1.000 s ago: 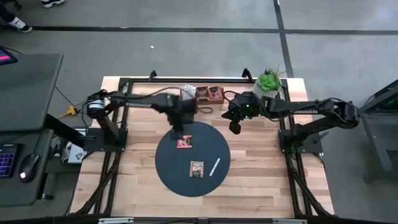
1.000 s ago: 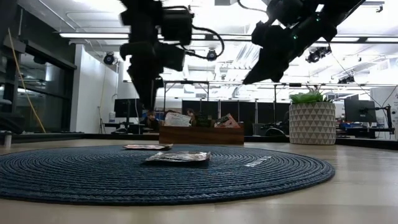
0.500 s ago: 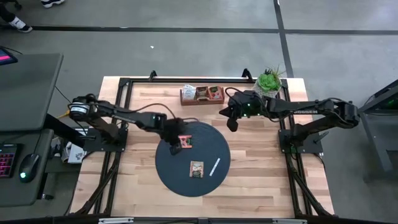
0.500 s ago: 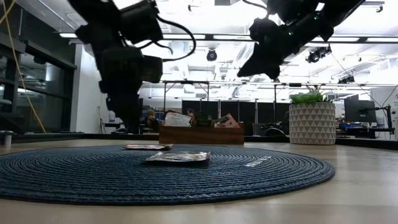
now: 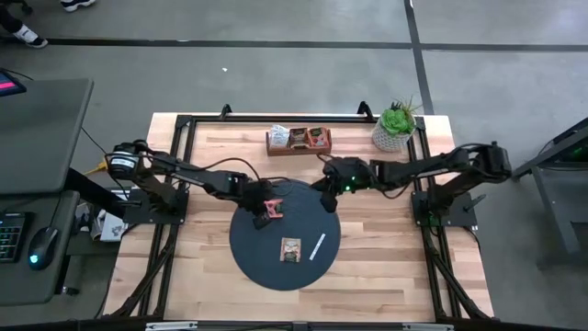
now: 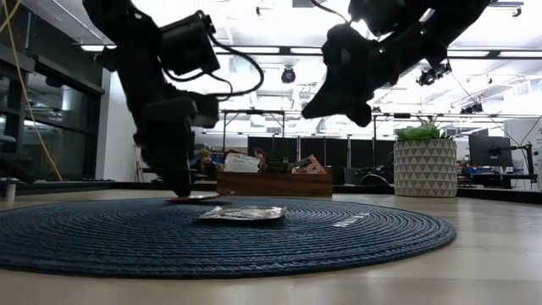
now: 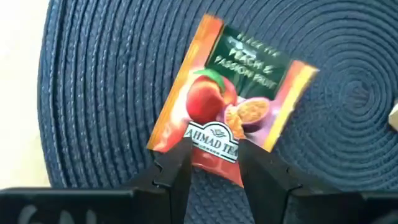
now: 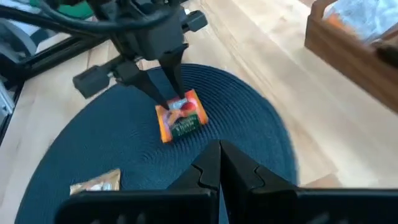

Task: Pick & Place Tea
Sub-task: Put the orange tea bag into the right section of the wooden organizer

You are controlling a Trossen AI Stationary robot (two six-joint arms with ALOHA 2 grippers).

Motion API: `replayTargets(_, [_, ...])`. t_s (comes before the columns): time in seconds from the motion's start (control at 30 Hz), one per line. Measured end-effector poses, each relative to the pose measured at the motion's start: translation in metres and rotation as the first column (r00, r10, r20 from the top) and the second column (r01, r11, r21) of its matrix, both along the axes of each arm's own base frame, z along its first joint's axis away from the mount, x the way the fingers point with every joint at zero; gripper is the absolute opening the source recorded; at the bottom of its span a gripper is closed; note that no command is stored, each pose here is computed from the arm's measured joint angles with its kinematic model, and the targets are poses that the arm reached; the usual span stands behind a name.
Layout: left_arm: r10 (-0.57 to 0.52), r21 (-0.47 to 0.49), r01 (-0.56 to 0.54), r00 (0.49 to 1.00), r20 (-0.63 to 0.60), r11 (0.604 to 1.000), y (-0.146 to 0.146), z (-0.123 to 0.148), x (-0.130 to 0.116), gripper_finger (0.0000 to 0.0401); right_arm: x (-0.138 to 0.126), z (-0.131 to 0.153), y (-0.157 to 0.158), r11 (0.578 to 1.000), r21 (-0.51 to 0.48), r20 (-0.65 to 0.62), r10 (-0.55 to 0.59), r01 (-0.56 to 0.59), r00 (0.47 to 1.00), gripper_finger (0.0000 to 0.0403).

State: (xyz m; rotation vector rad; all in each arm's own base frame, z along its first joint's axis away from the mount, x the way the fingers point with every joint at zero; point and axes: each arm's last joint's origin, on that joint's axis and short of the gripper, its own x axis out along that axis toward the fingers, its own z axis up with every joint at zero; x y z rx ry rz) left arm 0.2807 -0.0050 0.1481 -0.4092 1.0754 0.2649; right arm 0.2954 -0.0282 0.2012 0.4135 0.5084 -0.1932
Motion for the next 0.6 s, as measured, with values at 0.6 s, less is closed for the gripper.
replayTargets(0.6, [-0.02,0.091,0.026,0.998,-0.062,0.995,0.002,-0.03,0.011,0.0131,0.021,-0.026,0.012,0.859,0.49,-0.003,-0.169,0.149,0.986,0.0061])
